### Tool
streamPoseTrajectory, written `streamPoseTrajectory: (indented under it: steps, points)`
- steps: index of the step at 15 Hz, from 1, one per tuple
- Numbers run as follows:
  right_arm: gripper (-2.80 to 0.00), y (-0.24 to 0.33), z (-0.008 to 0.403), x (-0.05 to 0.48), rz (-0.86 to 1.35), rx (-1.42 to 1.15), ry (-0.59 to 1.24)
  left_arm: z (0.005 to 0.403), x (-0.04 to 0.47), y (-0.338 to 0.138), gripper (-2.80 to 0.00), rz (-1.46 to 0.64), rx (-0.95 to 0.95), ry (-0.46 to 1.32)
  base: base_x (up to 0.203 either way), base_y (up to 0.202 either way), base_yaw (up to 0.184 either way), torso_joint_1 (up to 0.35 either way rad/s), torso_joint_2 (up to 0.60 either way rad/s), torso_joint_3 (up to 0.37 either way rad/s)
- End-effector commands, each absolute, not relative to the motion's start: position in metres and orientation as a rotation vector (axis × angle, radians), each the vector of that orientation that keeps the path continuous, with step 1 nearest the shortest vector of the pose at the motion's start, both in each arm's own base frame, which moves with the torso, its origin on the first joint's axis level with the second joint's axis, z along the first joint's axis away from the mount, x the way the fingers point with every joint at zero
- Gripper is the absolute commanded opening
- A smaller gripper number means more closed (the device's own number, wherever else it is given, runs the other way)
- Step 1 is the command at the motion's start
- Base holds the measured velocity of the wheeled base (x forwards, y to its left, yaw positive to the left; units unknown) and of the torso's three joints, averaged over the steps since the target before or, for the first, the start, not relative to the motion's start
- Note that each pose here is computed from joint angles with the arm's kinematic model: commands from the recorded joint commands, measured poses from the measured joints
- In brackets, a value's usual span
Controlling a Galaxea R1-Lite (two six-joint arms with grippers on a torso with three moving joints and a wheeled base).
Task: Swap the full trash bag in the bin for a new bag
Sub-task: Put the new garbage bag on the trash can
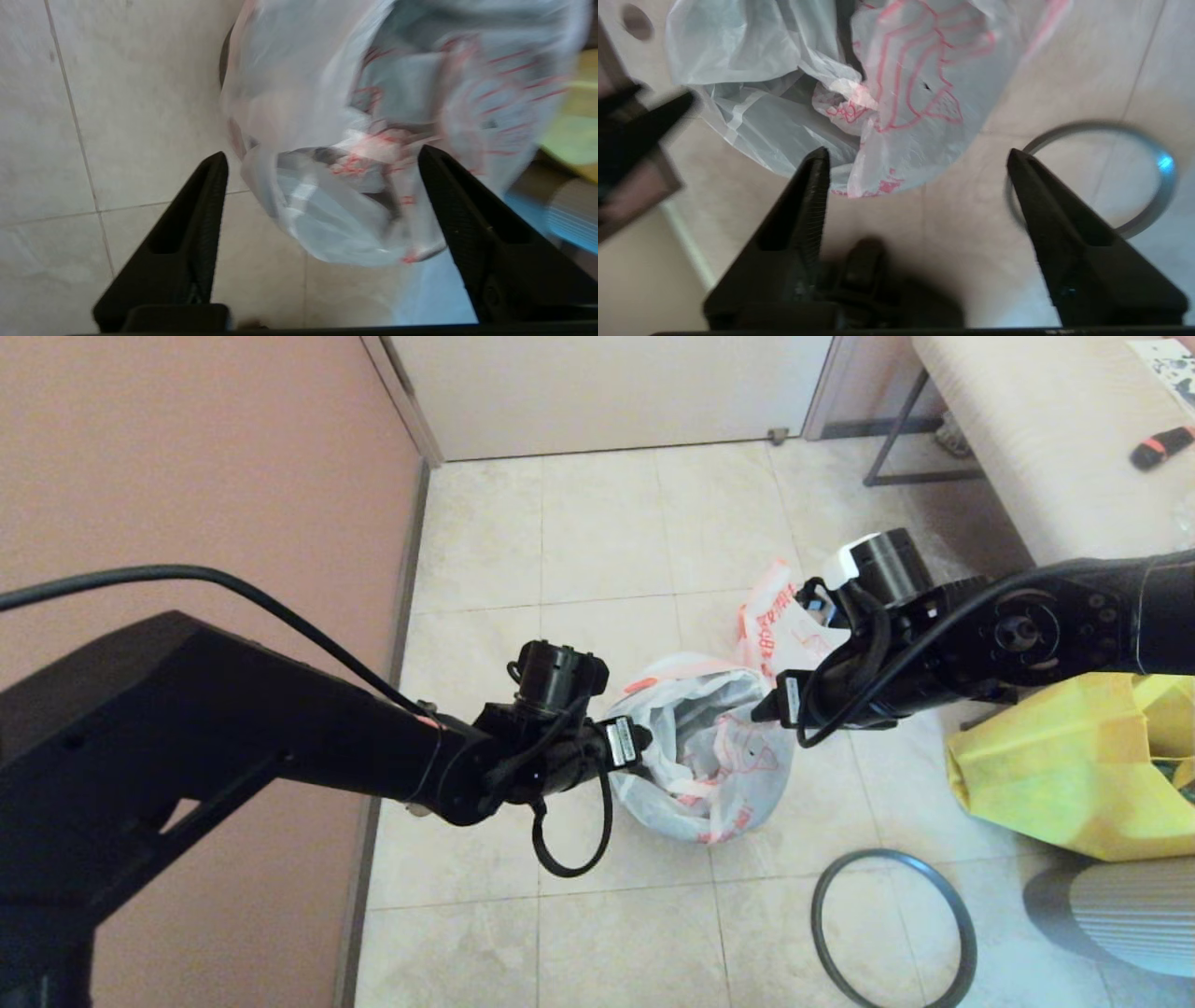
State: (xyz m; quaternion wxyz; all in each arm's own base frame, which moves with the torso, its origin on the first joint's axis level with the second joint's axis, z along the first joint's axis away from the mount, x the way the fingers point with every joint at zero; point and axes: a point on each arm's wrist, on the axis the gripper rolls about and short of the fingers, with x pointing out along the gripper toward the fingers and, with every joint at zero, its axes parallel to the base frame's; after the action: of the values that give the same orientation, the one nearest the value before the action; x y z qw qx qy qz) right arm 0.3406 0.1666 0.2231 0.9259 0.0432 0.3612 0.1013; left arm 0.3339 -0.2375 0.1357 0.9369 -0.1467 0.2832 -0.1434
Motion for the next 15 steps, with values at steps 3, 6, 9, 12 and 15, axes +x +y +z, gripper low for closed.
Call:
streamPoseTrajectory:
  steps: [3,6,9,12,15]
  points:
    - [-2.80,0.197,0.211,0.357,0.230,0.000,0.720,0.187,0.326,-0.215,-2.80,-0.299,-0.344,0.458,0.000,0.000,0.000,0.000,0.00,0.000]
    - [-2.80,0.217,0.198,0.384,0.254,-0.056,0.687,0.218,0.318,-0.193,-2.80,-0.291,-0.309,0.382,0.000,0.000,0.000,0.000,0.00,0.000]
    - [-2.80,0.235,0.156,0.410,0.285,-0.180,0.712,0.223,0.316,-0.186,-2.80,-0.278,-0.266,0.384,0.000,0.000,0.000,0.000,0.00,0.000]
    - [-2.80,0.244,0.095,0.439,0.299,-0.297,0.687,0.226,0.316,-0.185,-2.80,-0.268,-0.270,0.373,0.000,0.000,0.000,0.000,0.00,0.000]
    - [-2.80,0.244,0.020,0.469,0.330,-0.403,0.619,0.230,0.313,-0.184,-2.80,-0.271,-0.276,0.359,0.000,0.000,0.000,0.000,0.00,0.000]
